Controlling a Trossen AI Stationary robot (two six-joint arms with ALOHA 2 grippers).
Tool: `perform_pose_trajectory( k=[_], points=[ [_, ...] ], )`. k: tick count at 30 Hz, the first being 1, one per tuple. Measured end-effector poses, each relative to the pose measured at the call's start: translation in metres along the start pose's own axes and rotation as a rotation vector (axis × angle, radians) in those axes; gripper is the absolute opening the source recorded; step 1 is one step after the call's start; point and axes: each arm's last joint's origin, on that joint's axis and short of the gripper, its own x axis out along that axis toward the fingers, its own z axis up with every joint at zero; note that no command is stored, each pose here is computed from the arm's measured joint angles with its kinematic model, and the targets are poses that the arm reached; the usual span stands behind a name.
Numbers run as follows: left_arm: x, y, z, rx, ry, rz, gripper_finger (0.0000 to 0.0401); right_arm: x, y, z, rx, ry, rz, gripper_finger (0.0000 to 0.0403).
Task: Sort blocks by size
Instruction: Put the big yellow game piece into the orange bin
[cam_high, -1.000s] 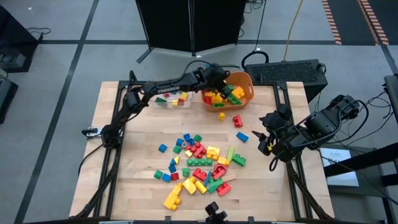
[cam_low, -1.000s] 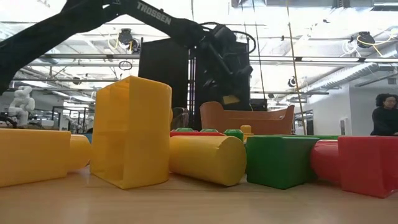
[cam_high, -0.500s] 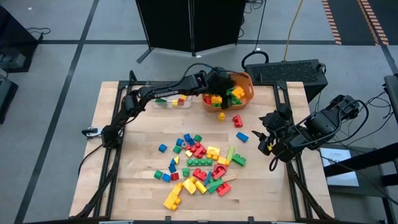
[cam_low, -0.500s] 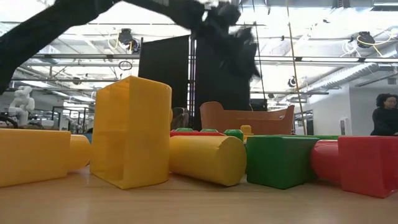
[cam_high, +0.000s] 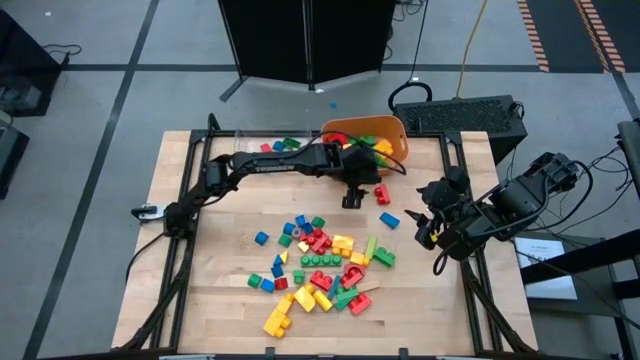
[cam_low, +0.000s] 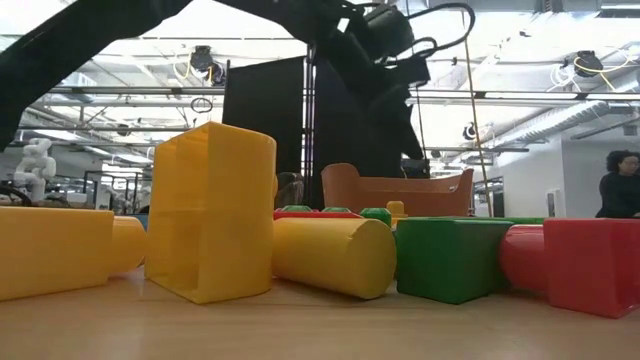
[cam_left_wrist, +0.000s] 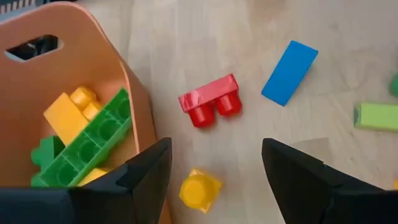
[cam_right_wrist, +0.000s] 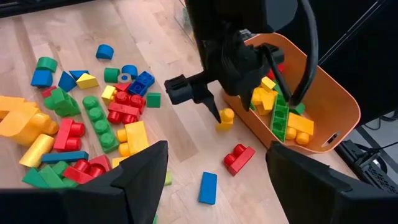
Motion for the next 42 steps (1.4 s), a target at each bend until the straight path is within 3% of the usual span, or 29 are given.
perform_pose_trajectory(
  k=[9, 14, 21, 28, 42],
  points=[
    [0.021, -0.005, -0.015, 0.017, 0.1, -0.014, 0.0252, 0.0, 0.0, 0.0, -0.003, 0.0, -0.002, 0.0265],
    [0.033, -0.006, -0.022, 0.018, 0.158, 0.033, 0.0252, 0.001, 0.0, -0.001, -0.006, 0.001, -0.005, 0.0265],
    [0.032, -0.005, -0.022, 0.017, 0.167, 0.05, 0.0252, 0.01, 0.003, -0.009, -0.033, 0.025, -0.034, 0.0265],
    [0.032, 0.002, -0.026, -0.072, 0.176, 0.064, 0.0252, 0.016, 0.007, -0.014, -0.005, 0.039, -0.04, 0.0265],
    [0.045, -0.003, -0.032, -0.071, 0.198, 0.032, 0.0251, 0.016, 0.007, -0.014, -0.007, 0.037, -0.038, 0.0265]
  ],
)
